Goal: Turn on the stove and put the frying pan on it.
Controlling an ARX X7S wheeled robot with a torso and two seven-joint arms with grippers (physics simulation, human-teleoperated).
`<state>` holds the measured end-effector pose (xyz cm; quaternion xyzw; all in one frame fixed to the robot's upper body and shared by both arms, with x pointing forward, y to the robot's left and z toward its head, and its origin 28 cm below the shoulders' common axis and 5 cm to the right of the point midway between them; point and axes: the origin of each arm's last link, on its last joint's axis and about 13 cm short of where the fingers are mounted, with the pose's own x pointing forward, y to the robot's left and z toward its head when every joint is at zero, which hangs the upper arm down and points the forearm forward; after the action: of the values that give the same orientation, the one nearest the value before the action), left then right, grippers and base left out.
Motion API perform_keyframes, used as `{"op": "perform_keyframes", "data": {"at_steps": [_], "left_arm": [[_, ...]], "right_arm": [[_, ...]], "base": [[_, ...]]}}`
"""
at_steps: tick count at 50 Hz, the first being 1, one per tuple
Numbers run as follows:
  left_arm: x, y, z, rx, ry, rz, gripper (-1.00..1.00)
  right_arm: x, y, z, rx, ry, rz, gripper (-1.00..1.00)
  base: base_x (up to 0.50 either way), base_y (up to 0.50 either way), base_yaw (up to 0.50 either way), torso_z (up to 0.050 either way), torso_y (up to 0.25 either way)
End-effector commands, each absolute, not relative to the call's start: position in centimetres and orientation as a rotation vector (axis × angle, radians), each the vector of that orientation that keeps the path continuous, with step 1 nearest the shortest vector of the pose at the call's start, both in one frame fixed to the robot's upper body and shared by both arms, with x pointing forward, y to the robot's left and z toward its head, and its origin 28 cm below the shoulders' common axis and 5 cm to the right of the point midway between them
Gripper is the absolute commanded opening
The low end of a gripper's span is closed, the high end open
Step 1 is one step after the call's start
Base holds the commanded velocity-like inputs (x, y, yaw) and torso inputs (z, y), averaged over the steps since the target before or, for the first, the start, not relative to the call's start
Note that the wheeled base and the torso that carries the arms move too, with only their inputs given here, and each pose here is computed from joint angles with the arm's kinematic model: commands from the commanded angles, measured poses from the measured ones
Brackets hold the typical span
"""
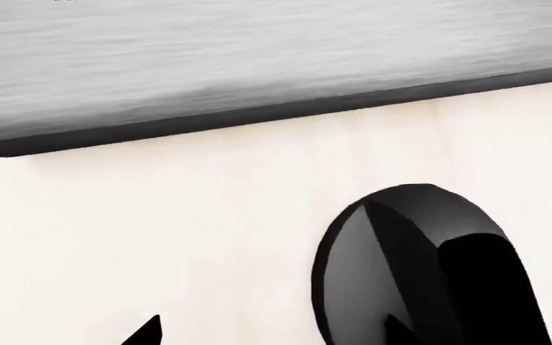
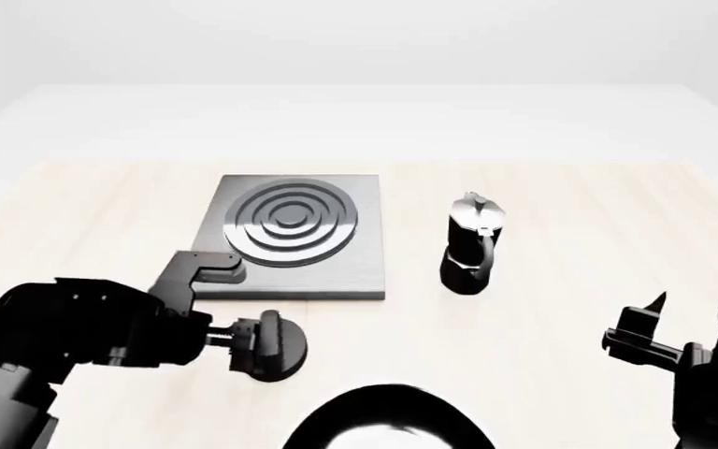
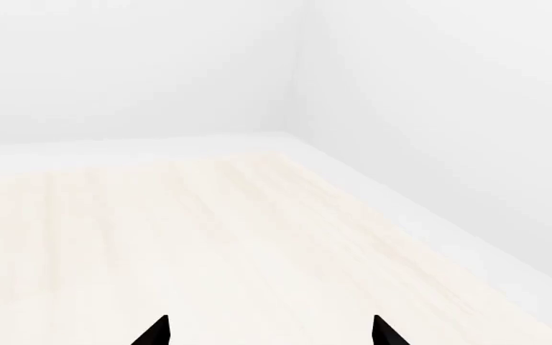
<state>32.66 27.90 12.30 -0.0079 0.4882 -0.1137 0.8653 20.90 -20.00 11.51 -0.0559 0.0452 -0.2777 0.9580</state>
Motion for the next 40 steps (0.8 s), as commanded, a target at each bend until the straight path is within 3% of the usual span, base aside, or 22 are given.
{"op": "perform_keyframes", "data": {"at_steps": [1, 18, 40], "left_arm": [[31.4, 26.2, 11.7, 0.02, 1.072, -0.382, 1.0], [32.4, 25.2, 12.2, 0.037, 1.027, -0.393, 1.0], [35.8, 25.2, 12.9, -0.028, 0.88, -0.026, 1.0]], "right_arm": [[20.9, -20.0, 11.7, -0.11, 0.088, -0.561, 1.0], [20.9, -20.0, 11.5, -0.108, 0.088, -0.56, 1.0], [20.6, -20.0, 11.6, -0.107, 0.083, -0.56, 1.0]], "base": [[0.0, 0.0, 0.0, 0.0, 0.0], [0.0, 0.0, 0.0, 0.0, 0.0], [0.0, 0.0, 0.0, -0.001, 0.0]]}}
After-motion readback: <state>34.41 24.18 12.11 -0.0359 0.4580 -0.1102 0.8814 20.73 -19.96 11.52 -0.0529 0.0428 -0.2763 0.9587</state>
